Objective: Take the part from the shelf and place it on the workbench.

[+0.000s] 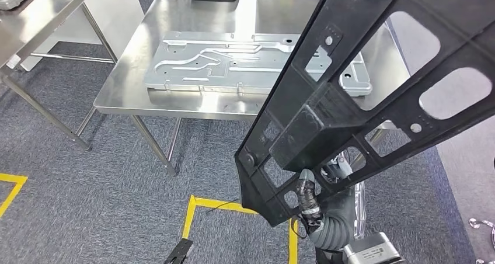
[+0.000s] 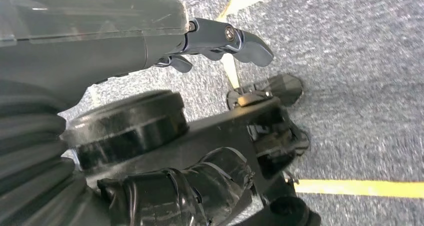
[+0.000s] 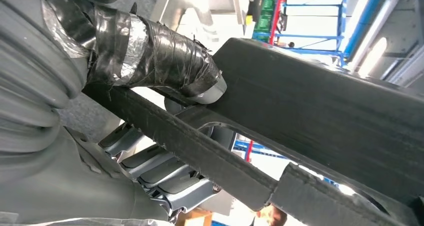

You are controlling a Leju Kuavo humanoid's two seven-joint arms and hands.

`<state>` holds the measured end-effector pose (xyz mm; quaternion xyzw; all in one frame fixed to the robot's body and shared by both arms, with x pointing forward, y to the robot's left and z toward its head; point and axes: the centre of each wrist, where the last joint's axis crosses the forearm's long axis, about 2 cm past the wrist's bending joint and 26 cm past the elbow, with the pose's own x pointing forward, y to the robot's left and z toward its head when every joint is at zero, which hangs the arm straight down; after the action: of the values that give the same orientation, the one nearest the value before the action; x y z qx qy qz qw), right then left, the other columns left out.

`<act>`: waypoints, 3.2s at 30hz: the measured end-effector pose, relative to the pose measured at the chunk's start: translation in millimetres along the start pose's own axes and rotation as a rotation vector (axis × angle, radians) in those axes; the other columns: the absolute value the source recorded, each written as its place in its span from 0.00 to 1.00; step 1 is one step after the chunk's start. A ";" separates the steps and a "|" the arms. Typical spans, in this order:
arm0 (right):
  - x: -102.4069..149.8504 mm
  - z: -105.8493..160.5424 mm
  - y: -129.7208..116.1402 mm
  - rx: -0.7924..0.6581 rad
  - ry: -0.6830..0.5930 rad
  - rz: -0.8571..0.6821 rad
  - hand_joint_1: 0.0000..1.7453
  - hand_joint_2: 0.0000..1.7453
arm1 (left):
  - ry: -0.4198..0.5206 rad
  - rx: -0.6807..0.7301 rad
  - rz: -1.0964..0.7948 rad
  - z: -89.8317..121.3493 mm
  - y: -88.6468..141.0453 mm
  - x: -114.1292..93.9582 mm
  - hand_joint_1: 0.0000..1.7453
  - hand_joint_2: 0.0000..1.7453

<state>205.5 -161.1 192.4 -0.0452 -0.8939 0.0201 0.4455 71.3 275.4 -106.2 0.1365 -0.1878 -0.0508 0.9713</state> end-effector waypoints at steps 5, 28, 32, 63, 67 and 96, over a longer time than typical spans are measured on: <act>-0.1 1.3 0.0 0.002 -0.001 0.006 1.00 1.00 | -0.002 0.002 0.000 -0.1 0.2 0.1 0.00 1.00; -1.4 9.7 0.5 0.004 0.045 0.008 1.00 1.00 | -0.004 -0.001 0.006 0.7 -1.4 -1.0 0.00 1.00; -1.4 9.5 0.7 0.004 0.045 0.006 1.00 1.00 | -0.002 0.001 0.010 0.8 -1.4 -1.5 0.00 1.00; -2.8 11.8 -0.8 0.004 0.036 -0.006 1.00 1.00 | 0.001 -0.006 -0.006 2.2 -4.4 -3.5 0.00 1.00; -1.7 10.6 -1.2 0.005 0.020 0.004 1.00 1.00 | -0.004 -0.002 -0.003 1.0 -3.2 0.1 0.00 1.00; -17.8 -0.6 -60.8 0.015 0.106 0.549 1.00 1.00 | -0.072 0.059 -0.045 1.6 -2.6 -0.8 0.00 1.00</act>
<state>212.8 -223.3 183.3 -0.2831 -0.8236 0.1442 0.4699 69.8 272.6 -105.8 0.1673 -0.2211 -0.0722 0.9581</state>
